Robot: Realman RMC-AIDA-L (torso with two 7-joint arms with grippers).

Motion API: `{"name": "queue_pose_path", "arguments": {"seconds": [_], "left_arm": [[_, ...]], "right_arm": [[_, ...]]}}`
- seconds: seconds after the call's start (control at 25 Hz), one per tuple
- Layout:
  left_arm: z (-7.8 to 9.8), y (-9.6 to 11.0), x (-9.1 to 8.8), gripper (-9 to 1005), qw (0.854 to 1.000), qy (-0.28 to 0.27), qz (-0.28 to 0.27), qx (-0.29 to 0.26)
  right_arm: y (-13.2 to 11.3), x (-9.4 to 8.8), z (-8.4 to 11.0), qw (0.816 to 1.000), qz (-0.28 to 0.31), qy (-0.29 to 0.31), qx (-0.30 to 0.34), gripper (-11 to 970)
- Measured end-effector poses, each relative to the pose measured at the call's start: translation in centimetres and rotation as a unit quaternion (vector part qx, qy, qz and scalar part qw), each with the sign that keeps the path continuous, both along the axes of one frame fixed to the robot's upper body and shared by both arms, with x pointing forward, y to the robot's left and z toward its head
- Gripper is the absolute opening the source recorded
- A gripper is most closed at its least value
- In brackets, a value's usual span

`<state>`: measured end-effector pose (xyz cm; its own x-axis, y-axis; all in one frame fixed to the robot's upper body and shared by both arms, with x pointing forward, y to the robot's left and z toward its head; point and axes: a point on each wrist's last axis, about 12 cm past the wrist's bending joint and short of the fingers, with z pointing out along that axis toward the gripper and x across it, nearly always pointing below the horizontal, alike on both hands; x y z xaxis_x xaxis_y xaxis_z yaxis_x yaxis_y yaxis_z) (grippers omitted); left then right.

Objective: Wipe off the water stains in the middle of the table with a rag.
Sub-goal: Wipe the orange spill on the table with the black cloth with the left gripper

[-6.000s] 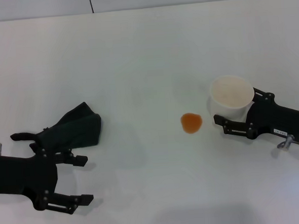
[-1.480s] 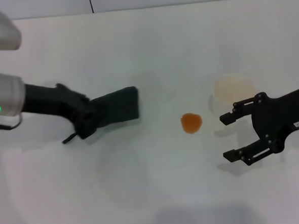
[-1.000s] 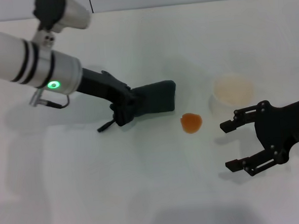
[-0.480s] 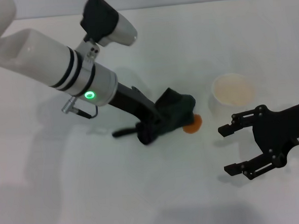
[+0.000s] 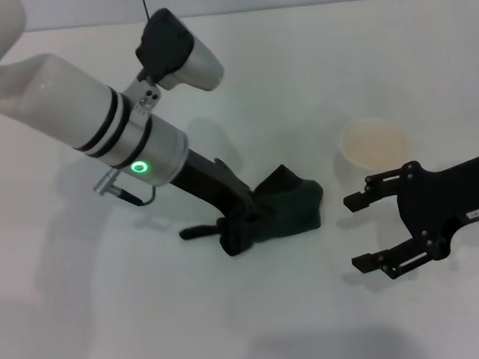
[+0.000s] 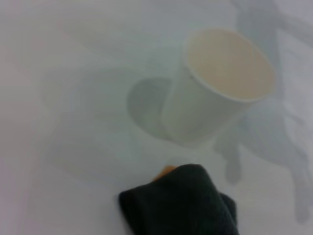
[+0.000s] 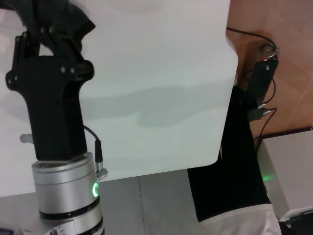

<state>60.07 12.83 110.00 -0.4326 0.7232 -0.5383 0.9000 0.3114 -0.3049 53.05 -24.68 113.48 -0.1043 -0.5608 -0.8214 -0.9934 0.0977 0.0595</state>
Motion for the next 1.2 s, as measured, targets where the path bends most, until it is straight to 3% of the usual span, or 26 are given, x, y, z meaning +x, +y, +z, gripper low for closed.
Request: {"name": "queue_pose_path", "arguments": {"seconds": [0.36, 0.6, 1.2], "left_arm": [[0.3, 2.6, 1.8, 98, 0.993, -0.055, 0.089, 0.045], [0.8, 3.4, 2.6, 98, 0.989, -0.072, 0.123, 0.043], [0.4, 0.3, 1.3, 98, 0.997, -0.035, 0.048, 0.047]], "right_arm": [[0.6, 0.6, -0.3, 1.000, -0.002, 0.002, -0.003, 818], [0.8, 0.7, -0.4, 1.000, 0.000, 0.003, -0.005, 818], [1.0, 0.4, -1.0, 1.000, 0.006, 0.016, -0.006, 817]]}}
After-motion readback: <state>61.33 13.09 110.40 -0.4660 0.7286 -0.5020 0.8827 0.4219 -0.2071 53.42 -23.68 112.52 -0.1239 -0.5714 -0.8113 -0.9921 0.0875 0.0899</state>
